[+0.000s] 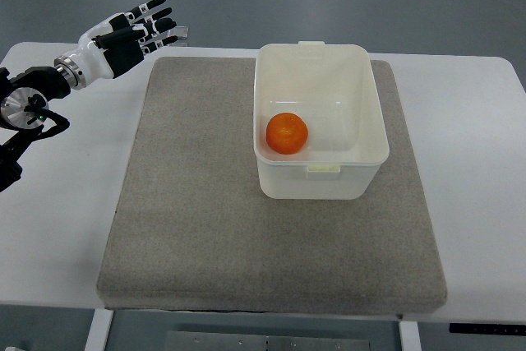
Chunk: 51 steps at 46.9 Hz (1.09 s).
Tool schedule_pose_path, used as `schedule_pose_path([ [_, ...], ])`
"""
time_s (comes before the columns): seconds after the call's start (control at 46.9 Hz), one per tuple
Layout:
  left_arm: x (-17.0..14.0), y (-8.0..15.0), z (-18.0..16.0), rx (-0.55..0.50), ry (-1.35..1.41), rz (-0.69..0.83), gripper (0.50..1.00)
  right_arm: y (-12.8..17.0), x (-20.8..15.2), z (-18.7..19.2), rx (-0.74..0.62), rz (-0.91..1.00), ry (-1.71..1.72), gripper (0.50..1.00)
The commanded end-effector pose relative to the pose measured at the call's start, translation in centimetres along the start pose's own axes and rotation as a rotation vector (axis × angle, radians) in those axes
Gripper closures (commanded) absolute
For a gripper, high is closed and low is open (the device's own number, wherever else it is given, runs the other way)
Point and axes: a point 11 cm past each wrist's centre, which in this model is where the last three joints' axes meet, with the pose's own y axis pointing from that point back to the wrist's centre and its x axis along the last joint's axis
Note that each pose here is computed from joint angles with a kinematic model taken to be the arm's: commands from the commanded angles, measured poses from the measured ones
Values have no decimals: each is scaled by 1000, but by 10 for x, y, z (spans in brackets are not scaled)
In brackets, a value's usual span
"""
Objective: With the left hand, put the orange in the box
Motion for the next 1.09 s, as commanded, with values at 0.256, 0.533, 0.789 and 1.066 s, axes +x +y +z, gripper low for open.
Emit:
schedule_pose_path([
  [0.256, 13, 4, -1, 3, 3, 37, 506, 0, 0, 0, 0, 0, 0, 574],
  [0.533, 13, 4, -1, 2, 4, 38, 506, 0, 0, 0, 0, 0, -1, 574],
  [0.789, 13, 4, -1, 3, 3, 37, 506, 0, 0, 0, 0, 0, -1, 574],
  [1.066, 12, 3, -2, 4, 2, 34, 506, 0, 1, 0, 2, 11, 2, 574],
])
